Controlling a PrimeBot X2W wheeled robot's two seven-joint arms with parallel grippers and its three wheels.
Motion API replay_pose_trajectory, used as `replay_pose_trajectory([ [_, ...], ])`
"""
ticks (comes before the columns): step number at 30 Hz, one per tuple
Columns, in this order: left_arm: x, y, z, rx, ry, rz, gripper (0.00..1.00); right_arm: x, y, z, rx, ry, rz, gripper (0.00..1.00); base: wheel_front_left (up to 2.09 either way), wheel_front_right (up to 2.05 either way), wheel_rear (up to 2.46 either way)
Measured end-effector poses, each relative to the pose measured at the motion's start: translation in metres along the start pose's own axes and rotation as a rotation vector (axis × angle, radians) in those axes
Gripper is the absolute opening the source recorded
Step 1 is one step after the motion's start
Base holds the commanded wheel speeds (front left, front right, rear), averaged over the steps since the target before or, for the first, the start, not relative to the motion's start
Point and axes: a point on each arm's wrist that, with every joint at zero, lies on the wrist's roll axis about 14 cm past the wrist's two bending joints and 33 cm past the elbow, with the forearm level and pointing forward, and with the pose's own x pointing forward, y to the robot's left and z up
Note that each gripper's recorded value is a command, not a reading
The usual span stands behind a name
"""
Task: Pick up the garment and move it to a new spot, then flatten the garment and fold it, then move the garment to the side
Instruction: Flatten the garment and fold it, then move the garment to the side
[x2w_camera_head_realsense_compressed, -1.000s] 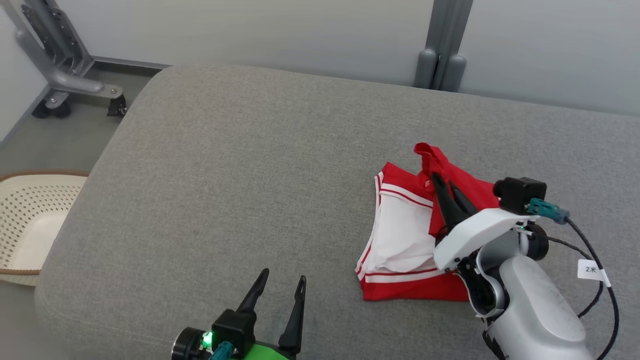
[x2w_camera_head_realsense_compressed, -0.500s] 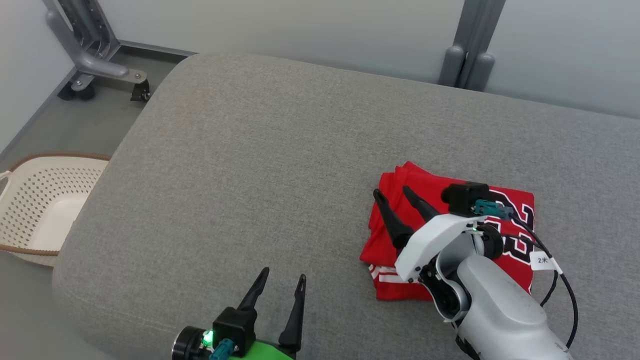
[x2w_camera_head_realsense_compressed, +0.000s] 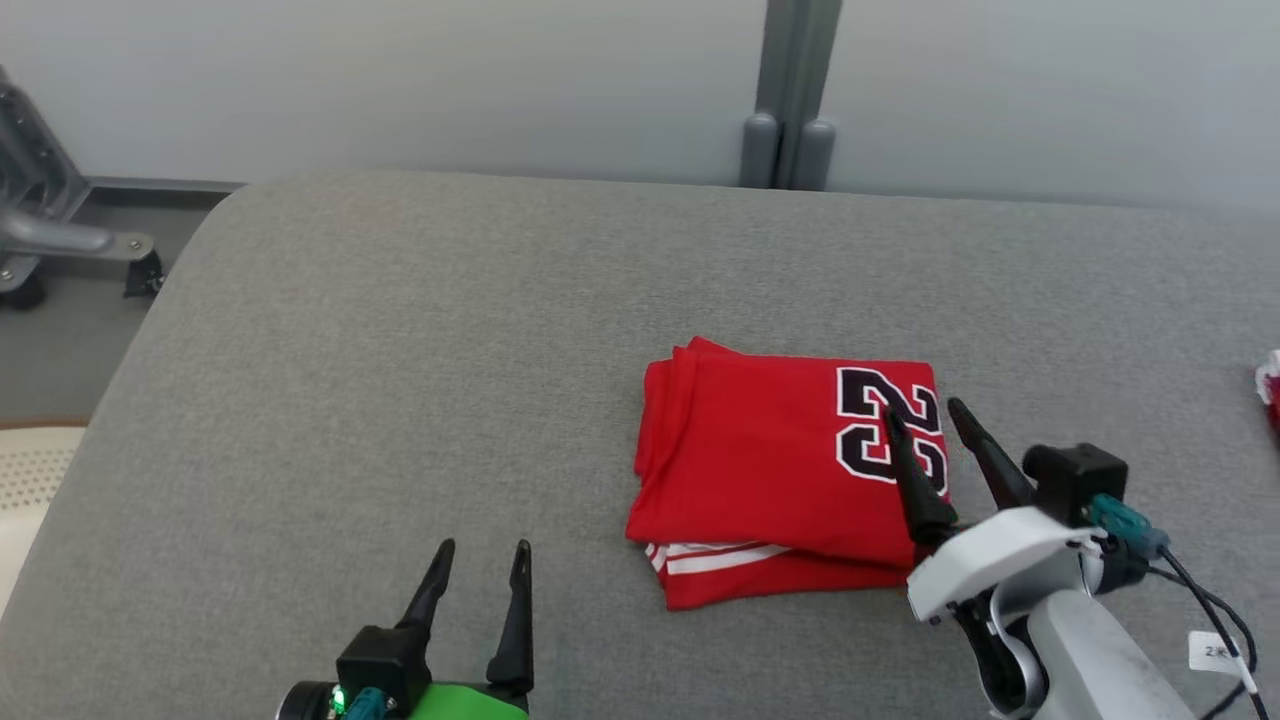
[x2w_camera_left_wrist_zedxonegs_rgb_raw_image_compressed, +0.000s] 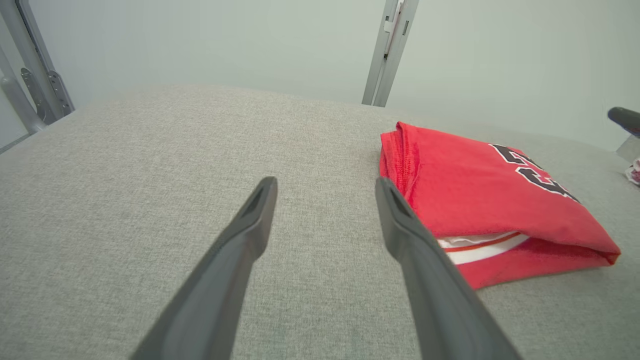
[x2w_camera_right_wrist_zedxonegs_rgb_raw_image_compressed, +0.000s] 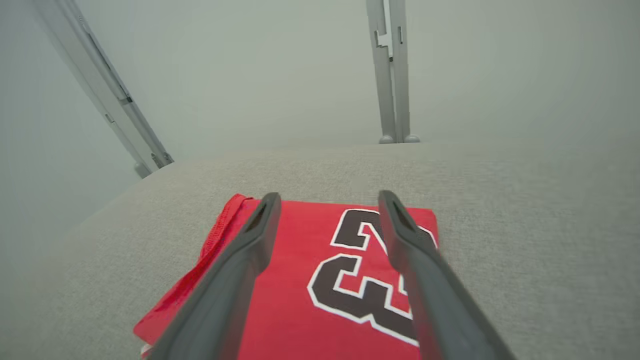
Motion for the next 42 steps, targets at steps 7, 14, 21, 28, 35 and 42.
replay_pose_trajectory([
  [7, 0.011, -0.007, 0.015, -0.020, -0.045, -0.031, 1.00, -0.060, -0.049, 0.027, -0.062, -0.096, -0.162, 1.00, 0.00, 0.00, 0.00],
  [14, 0.002, -0.016, 0.024, -0.029, -0.078, -0.064, 1.00, -0.118, -0.052, 0.057, -0.167, -0.195, -0.220, 1.00, 0.00, 0.00, 0.00],
  [21, -0.011, -0.016, 0.023, -0.032, -0.084, -0.077, 1.00, -0.143, -0.043, 0.053, -0.197, -0.194, -0.230, 1.00, 0.00, 0.00, 0.00],
  [28, -0.015, -0.015, 0.027, -0.026, -0.098, -0.081, 1.00, -0.147, -0.038, 0.048, -0.192, -0.184, -0.230, 1.00, 0.00, 0.00, 0.00],
  [35, -0.018, -0.019, 0.027, -0.010, -0.104, -0.095, 1.00, -0.151, -0.039, 0.039, -0.189, -0.163, -0.249, 1.00, 0.00, 0.00, 0.00],
  [42, -0.018, -0.022, 0.025, -0.007, -0.098, -0.104, 1.00, -0.153, -0.040, 0.034, -0.188, -0.148, -0.253, 1.00, 0.00, 0.00, 0.00],
])
